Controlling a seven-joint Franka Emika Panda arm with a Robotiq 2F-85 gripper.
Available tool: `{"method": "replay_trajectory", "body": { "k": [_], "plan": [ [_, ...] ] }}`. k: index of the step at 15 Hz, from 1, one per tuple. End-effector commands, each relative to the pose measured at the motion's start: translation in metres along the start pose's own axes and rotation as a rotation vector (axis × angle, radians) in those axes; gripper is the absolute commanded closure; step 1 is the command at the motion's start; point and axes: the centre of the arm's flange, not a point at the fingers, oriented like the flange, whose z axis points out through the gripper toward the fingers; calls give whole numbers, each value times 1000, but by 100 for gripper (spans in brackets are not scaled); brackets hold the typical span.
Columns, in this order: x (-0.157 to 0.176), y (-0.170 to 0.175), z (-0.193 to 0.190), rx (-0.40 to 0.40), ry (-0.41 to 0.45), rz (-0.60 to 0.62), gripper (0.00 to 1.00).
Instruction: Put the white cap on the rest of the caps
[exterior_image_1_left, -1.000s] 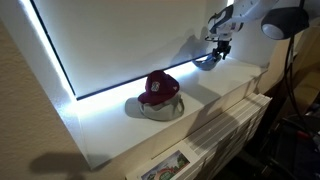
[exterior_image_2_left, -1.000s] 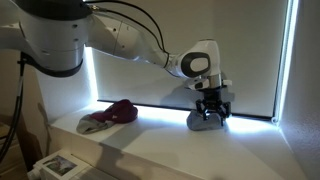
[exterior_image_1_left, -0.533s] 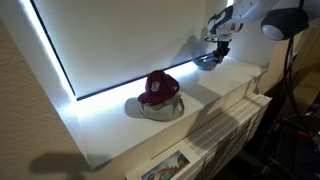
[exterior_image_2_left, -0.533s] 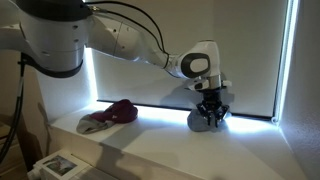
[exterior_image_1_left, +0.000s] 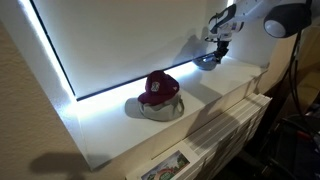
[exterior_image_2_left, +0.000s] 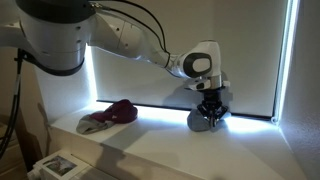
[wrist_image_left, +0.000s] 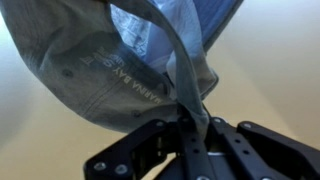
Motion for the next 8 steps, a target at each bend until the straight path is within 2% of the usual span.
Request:
{"method": "replay_trajectory", "body": {
  "k": [1,3,8],
  "plan": [
    [2,55,-55,-9,-121,-143,98],
    [-13,85,-75,26,-193,-225,98],
    [-43,221,-143,57,-299,-417,98]
  ]
}}
